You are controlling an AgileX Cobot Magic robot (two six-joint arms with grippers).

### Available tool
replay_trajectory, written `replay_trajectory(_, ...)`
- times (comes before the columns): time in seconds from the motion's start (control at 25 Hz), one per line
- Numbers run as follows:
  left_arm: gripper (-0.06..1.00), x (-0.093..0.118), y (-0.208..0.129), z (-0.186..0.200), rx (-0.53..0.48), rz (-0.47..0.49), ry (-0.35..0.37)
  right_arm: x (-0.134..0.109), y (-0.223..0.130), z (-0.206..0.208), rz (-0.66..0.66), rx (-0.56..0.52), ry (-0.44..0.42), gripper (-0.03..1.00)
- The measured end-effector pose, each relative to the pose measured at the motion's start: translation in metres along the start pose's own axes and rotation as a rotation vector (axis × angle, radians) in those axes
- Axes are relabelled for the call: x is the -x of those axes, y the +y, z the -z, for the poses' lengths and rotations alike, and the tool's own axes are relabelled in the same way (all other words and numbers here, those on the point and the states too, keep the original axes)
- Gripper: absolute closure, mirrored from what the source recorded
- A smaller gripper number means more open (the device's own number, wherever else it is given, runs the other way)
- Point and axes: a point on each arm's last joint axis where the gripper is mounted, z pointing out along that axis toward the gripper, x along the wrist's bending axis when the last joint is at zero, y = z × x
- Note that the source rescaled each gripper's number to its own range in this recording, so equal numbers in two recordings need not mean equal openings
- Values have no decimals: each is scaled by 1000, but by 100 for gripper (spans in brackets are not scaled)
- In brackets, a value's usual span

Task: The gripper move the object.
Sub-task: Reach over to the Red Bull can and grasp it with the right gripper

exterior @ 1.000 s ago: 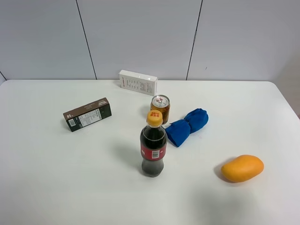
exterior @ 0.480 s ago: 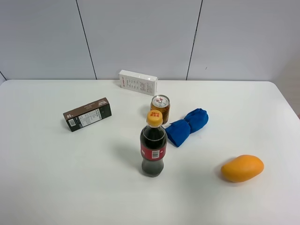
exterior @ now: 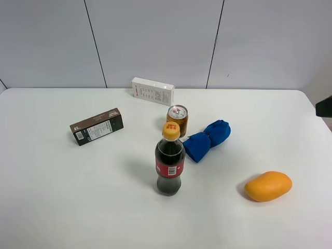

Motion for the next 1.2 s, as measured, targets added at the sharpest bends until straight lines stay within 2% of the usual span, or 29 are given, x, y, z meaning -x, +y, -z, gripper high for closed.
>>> replay_trajectory(0.12, -6, 0, 0, 0, 0, 0, 0, 6, 22, -18, -6, -52, 10, 50)
replay_trajectory(0.2, -6, 0, 0, 0, 0, 0, 0, 5, 39, -23, 7, -50, 25, 50)
replay_trajectory(0.36, -6, 0, 0, 0, 0, 0, 0, -15, 73, -34, 103, -35, 83, 50)
replay_trajectory(0.6, -6, 0, 0, 0, 0, 0, 0, -75, 110, -67, 264, -62, 189, 50)
replay_trajectory(0.8, -6, 0, 0, 0, 0, 0, 0, -121, 128, -113, 350, -130, 252, 50)
replay_trajectory(0.96, -6, 0, 0, 0, 0, 0, 0, -156, 134, -151, 400, -177, 286, 50)
replay_trajectory(1.2, -6, 0, 0, 0, 0, 0, 0, -193, 120, -206, 453, -281, 303, 58)
